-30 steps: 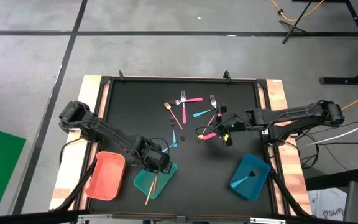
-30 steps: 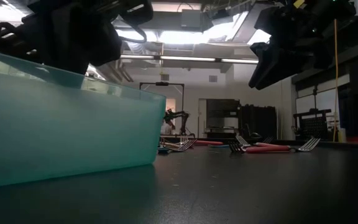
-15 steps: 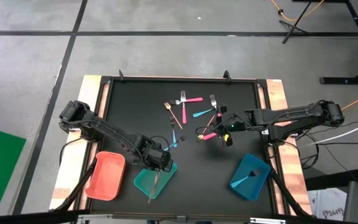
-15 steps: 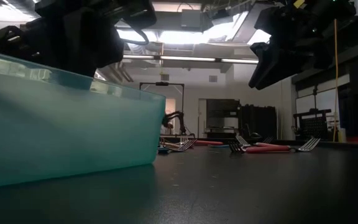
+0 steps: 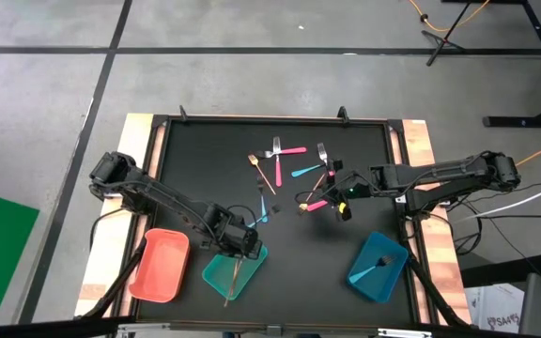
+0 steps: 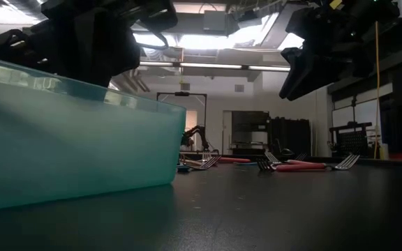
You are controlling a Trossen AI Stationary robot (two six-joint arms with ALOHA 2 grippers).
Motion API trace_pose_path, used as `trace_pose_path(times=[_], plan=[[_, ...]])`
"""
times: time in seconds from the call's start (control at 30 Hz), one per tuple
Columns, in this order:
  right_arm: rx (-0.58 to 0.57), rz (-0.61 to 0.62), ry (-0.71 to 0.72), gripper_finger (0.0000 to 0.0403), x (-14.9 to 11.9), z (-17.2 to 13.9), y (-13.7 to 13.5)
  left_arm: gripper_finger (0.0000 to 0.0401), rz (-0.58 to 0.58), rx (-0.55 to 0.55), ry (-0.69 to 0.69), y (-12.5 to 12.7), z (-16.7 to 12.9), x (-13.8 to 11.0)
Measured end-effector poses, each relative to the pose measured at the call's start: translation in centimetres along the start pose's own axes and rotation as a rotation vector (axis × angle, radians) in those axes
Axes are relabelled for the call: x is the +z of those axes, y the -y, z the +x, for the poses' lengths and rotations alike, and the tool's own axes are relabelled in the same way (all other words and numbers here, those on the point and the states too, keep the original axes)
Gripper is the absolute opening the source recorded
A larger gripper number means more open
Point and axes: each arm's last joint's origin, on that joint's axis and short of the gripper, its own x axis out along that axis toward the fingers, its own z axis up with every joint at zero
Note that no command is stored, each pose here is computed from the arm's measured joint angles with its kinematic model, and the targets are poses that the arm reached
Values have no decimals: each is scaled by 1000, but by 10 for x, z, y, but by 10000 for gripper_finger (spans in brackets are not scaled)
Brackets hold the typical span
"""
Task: Sort silverware by color (type)
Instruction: Put the blue fork into the blue bin
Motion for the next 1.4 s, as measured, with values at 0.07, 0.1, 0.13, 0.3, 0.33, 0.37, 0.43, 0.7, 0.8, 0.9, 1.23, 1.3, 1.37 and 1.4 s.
trace_pose_path(times=[0.07, 0.1, 0.13, 0.3, 0.33, 0.37, 0.43, 0.7, 0.8, 0.9, 1.23, 1.3, 1.37, 1.4], plan=[[0, 0, 0, 113, 0, 0, 0, 53, 2, -16, -3, 2, 0, 0], [0, 0, 0, 113, 0, 0, 0, 53, 3, -22, -5, 2, 0, 0], [0, 0, 0, 113, 0, 0, 0, 53, 4, -28, -6, 3, 0, -1], [0, 0, 0, 113, 0, 0, 0, 53, 9, -60, -14, 6, 0, -1], [0, 0, 0, 113, 0, 0, 0, 53, 10, -67, -17, 7, 0, -1], [0, 0, 0, 113, 0, 0, 0, 53, 11, -77, -21, 7, -1, -2], [0, 0, 0, 113, 0, 0, 0, 53, 15, -108, -27, 11, -1, -2], [0, 0, 0, 113, 0, 0, 0, 53, 37, -260, -54, 25, -4, -6], [0, 0, 0, 113, 0, 0, 0, 53, 43, -330, -55, 31, -6, -6], [0, 0, 0, 113, 0, 0, 0, 53, 73, -422, -39, 40, -10, -3], [0, 0, 0, 113, 0, 0, 0, 53, 250, -696, 180, 66, -29, 30], [0, -1, 0, 113, 0, 0, 0, 53, 309, -684, 232, 66, -31, 41], [0, -1, 0, 113, 0, 0, 0, 53, 378, -657, 287, 66, -32, 53], [0, -1, 0, 113, 0, 0, 0, 53, 417, -637, 313, 65, -33, 59]])
